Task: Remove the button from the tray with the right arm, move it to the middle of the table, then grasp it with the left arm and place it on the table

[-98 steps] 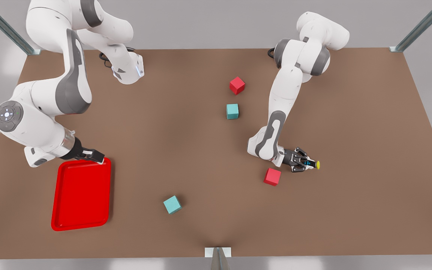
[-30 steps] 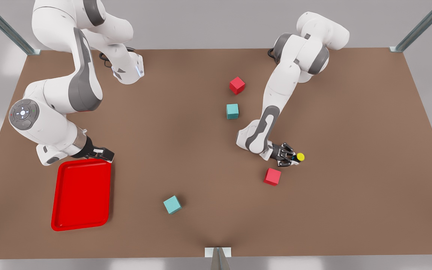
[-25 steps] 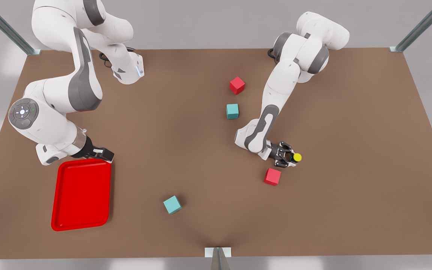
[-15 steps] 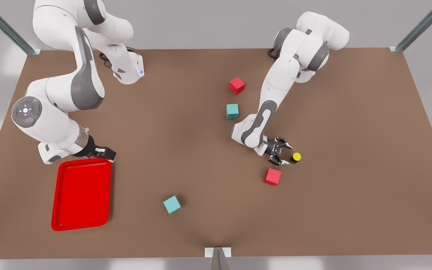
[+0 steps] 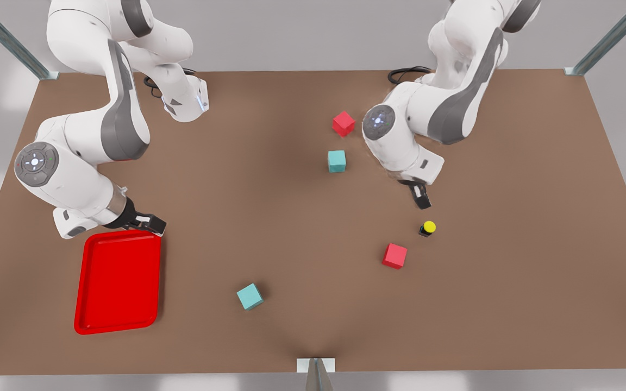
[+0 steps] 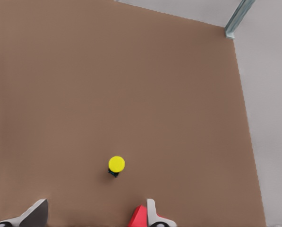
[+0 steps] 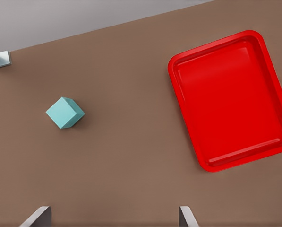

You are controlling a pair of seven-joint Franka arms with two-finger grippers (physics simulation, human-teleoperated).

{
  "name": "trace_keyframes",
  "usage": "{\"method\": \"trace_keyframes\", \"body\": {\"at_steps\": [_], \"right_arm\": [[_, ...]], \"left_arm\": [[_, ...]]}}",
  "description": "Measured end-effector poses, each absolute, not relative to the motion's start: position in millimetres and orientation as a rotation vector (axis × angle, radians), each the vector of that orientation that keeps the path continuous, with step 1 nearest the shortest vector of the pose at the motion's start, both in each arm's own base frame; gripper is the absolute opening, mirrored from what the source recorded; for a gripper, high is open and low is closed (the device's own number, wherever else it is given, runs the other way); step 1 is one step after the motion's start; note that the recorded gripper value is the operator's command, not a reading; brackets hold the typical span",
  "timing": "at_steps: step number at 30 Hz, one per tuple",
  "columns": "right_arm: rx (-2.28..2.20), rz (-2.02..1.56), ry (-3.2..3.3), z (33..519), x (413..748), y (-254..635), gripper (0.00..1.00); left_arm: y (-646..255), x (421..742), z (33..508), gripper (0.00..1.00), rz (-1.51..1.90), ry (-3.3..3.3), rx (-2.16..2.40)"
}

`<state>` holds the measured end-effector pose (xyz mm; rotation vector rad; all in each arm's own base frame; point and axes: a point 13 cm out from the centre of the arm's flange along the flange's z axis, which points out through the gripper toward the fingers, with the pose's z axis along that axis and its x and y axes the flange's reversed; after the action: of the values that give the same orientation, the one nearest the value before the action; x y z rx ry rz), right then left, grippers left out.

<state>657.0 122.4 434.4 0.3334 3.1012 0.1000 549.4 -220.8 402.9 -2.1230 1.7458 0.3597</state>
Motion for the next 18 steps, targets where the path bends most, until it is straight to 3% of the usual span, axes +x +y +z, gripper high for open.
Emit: {"method": "trace_keyframes", "body": {"at_steps": [5, 11, 18], "right_arm": [[0.334, 0.103, 3.101, 433.9, 657.3, 123.9, 1.00], [0.330, 0.104, 3.100, 433.3, 657.5, 127.4, 1.00], [0.332, 0.103, 3.097, 435.0, 657.0, 127.7, 1.00]], "left_arm": [[-106.4, 573.8, 427.4, 1.00, 0.278, 2.149, -2.319], [-144.0, 581.4, 403.2, 1.00, 0.142, 2.828, -1.751], [-156.6, 582.8, 392.8, 1.00, 0.011, 3.189, -1.115]]}}
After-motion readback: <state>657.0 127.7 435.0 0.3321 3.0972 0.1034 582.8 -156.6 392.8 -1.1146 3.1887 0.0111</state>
